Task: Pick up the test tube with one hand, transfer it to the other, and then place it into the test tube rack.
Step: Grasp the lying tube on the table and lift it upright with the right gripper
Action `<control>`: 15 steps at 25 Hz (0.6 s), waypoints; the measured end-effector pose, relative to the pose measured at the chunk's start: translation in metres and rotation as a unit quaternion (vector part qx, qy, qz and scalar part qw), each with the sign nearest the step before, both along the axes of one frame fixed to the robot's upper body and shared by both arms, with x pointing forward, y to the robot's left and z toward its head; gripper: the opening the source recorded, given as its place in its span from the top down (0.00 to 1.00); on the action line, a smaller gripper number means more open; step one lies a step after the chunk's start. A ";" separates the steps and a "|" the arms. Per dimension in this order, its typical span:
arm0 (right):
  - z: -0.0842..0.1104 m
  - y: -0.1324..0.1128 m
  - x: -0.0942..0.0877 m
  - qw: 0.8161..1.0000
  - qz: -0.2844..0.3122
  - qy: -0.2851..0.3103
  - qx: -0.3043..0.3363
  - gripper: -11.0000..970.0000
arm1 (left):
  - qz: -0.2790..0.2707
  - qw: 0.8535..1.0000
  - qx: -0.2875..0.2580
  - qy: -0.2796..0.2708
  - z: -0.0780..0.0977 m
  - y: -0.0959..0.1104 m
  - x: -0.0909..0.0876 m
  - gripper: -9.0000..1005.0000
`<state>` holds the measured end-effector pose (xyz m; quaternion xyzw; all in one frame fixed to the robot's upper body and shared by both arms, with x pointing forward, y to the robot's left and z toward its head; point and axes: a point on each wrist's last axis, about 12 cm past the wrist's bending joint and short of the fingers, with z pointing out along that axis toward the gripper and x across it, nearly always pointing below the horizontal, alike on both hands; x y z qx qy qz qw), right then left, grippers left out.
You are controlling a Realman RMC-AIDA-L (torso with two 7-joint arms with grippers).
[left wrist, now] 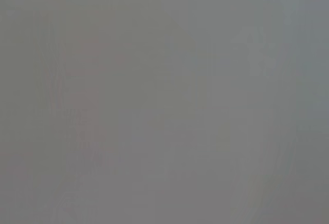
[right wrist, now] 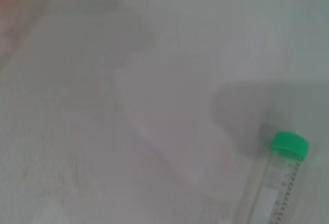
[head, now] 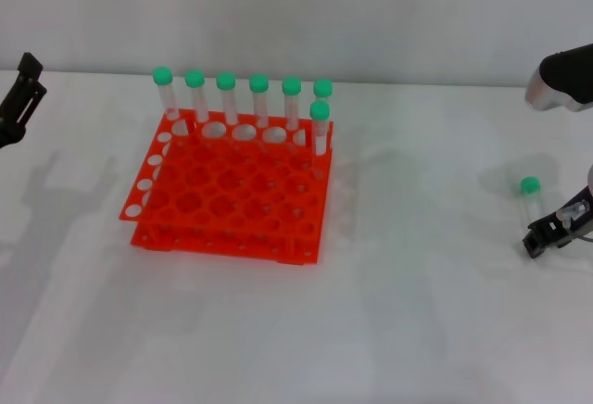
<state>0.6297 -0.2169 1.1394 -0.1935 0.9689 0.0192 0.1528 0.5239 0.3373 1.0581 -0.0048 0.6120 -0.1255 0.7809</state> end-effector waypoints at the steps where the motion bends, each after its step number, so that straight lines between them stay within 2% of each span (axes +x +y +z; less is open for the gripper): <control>1: 0.000 0.000 0.000 1.000 0.000 0.001 0.000 0.55 | 0.000 1.000 0.000 0.000 0.000 0.000 0.000 0.11; 5: -0.001 -0.002 -0.001 1.000 0.001 0.003 -0.009 0.62 | -0.001 1.000 0.000 0.001 0.000 0.000 0.000 0.11; 15: 0.000 -0.001 -0.001 1.000 0.012 0.001 -0.022 0.69 | -0.002 1.000 -0.002 0.002 -0.001 0.000 0.000 0.11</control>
